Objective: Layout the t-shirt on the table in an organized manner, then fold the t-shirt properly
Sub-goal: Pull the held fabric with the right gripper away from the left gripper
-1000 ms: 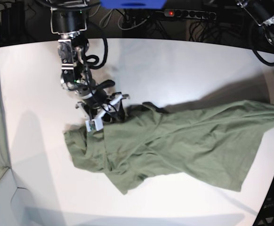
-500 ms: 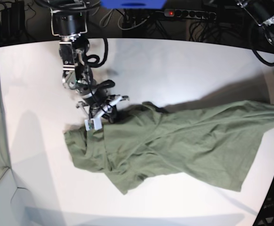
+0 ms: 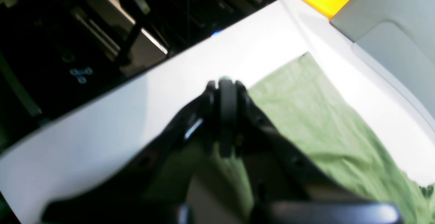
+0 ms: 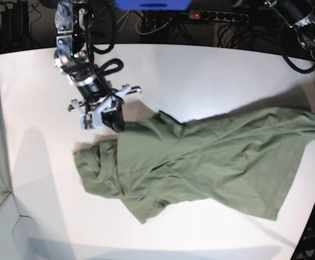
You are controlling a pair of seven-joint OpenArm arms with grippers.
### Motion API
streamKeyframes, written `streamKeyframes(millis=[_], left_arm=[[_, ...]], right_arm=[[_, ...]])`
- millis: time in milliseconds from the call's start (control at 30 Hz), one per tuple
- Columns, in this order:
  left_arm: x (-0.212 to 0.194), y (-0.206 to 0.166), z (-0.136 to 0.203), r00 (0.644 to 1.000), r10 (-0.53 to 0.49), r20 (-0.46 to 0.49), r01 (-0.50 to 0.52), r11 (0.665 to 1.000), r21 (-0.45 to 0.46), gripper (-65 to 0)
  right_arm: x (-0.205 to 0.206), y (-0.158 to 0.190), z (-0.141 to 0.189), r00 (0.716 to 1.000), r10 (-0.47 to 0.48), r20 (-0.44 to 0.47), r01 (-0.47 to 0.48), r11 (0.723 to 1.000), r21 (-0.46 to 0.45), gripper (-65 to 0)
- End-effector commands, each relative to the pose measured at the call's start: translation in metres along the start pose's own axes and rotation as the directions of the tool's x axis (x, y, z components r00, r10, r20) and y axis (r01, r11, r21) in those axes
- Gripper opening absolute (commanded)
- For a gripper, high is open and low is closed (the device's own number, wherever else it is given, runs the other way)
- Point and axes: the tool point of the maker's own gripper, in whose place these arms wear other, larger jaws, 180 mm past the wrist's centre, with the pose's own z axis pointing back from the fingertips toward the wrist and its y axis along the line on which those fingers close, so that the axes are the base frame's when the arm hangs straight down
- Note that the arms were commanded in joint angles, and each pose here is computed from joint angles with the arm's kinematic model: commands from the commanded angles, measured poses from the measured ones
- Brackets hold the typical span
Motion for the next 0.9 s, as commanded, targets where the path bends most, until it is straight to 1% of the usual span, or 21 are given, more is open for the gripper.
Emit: streamKeyframes(millis=[0, 100, 167, 233, 333, 433, 500, 567, 667, 767, 867], left_arm=[[0.023, -0.003, 0.004, 0.998, -0.026, 0.065, 0.027, 1.000, -0.016, -64.7], [0.025, -0.006, 0.008, 0.997, -0.040, 0.070, 0.042, 0.999, -0.023, -64.7], [0.021, -0.007, 0.013, 0.997, -0.027, 0.068, 0.029, 0.999, -0.027, -64.7], [0.023, -0.012, 0.019, 0.997, -0.001, 0.075, 0.005, 0.999, -0.050, -64.7], [0.023, -0.013, 0.028, 0.997, 0.033, 0.072, -0.027, 0.997, -0.077, -64.7], [0.017, -0.011, 0.032, 0.996, 0.068, 0.052, -0.063, 0.994, -0.090, -64.7], [0.013, -0.009, 0.034, 0.996, 0.082, 0.039, -0.078, 0.993, -0.092, -64.7], [0.008, -0.006, 0.038, 0.997, 0.079, 0.026, -0.077, 0.993, -0.086, -64.7], [0.000, -0.005, 0.040, 0.995, 0.104, 0.013, -0.102, 0.991, -0.082, -64.7], [-0.003, -0.002, 0.043, 0.995, 0.097, 0.003, -0.097, 0.992, -0.076, -64.7], [-0.002, 0.000, 0.044, 0.996, 0.093, 0.003, -0.093, 0.993, -0.073, -64.7]], right_arm=[[0.015, 0.003, 0.007, 0.999, 0.008, 0.054, -0.008, 1.000, 0.008, -65.0], [0.019, 0.006, 0.023, 0.998, 0.022, 0.067, -0.022, 1.000, 0.005, -65.0], [0.023, 0.008, 0.036, 0.997, 0.026, 0.078, -0.026, 1.000, 0.000, -65.0], [0.027, 0.002, 0.050, 0.995, 0.028, 0.094, -0.025, 0.999, -0.031, -65.0], [0.030, -0.010, 0.064, 0.987, 0.007, 0.161, 0.007, 0.997, -0.082, -65.0], [0.021, -0.019, 0.080, 0.982, -0.019, 0.186, 0.044, 0.990, -0.131, -65.0], [0.011, -0.017, 0.088, 0.984, -0.031, 0.174, 0.055, 0.989, -0.134, -65.0], [-0.001, -0.015, 0.093, 0.989, -0.039, 0.143, 0.059, 0.989, -0.134, -65.0], [-0.019, -0.001, 0.095, 0.994, -0.057, 0.093, 0.065, 0.994, -0.089, -65.0], [-0.033, 0.026, 0.098, 0.995, -0.084, 0.047, 0.085, 0.996, -0.020, -65.0], [-0.046, 0.053, 0.104, 0.993, -0.118, 0.000, 0.118, 0.992, 0.040, -65.0]])
